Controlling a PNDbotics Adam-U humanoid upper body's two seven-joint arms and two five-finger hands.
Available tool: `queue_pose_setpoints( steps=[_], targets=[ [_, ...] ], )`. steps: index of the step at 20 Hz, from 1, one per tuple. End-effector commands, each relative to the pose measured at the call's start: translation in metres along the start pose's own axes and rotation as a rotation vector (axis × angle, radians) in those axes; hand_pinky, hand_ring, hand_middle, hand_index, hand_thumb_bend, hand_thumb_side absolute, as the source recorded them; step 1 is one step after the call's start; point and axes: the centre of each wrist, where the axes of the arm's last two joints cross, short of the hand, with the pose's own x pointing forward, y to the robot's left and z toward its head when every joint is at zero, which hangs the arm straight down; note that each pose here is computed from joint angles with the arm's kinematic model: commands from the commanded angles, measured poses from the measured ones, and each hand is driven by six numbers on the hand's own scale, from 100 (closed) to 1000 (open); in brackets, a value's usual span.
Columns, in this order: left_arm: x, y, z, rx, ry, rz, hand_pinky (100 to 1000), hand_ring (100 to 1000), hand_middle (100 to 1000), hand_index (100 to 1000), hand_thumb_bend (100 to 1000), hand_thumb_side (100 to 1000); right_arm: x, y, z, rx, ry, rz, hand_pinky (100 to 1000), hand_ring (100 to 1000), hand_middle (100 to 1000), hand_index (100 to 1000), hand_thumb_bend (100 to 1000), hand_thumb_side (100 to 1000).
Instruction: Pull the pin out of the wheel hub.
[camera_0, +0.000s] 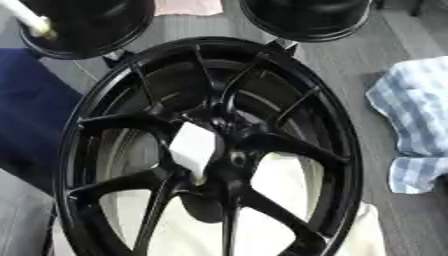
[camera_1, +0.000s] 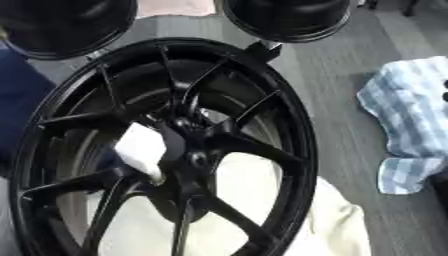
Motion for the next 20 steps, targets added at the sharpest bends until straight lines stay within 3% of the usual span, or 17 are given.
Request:
queue_pose_setpoints(
  steps=[1,4,8,11,12,13,15,17,20],
  targets=[
    [-0.006,0.035,0.022,0.142,0.043,-0.003,784,621,290,430,100,129,0.01,-0.007,-0.006,-0.003,-0.049,0.034,765,758,706,596,213,441],
    [-0.027,0.034,0.034,0.205,0.09,0.002,789,630,309,455,100,135,0.01,-0.008,-0.006,-0.014,-0.051,0.033,765,758,706,596,213,441],
    [-0.045,0.008,0.04,0.201,0.133,-0.008,804,661,366,516,100,133,0.01,-0.008,-0.006,-0.019,-0.056,0.03,765,757,706,597,212,437],
    [-0.053,-0.012,0.045,0.183,0.182,-0.019,829,701,444,606,100,228,0.01,-0.009,-0.006,-0.017,-0.059,0.026,765,757,705,598,210,436],
    [-0.055,-0.019,0.048,0.18,0.202,-0.022,875,783,565,740,115,414,0.01,-0.009,-0.007,-0.017,-0.061,0.024,766,757,705,598,209,435],
    [-0.058,-0.025,0.051,0.175,0.218,-0.027,911,851,682,832,243,573,0.011,-0.009,-0.007,-0.016,-0.063,0.023,766,757,705,598,209,435],
    [-0.064,-0.036,0.058,0.155,0.248,-0.036,970,949,819,921,441,722,0.011,-0.008,-0.007,-0.015,-0.065,0.019,766,757,705,598,207,436],
    [-0.07,-0.046,0.065,0.14,0.276,-0.04,978,962,847,937,486,805,0.011,-0.008,-0.008,-0.016,-0.066,0.015,766,757,705,598,204,436],
    [-0.075,-0.054,0.071,0.162,0.306,-0.04,972,956,838,926,428,787,0.011,-0.009,-0.008,-0.02,-0.069,0.012,766,757,705,599,204,434]
  ],
)
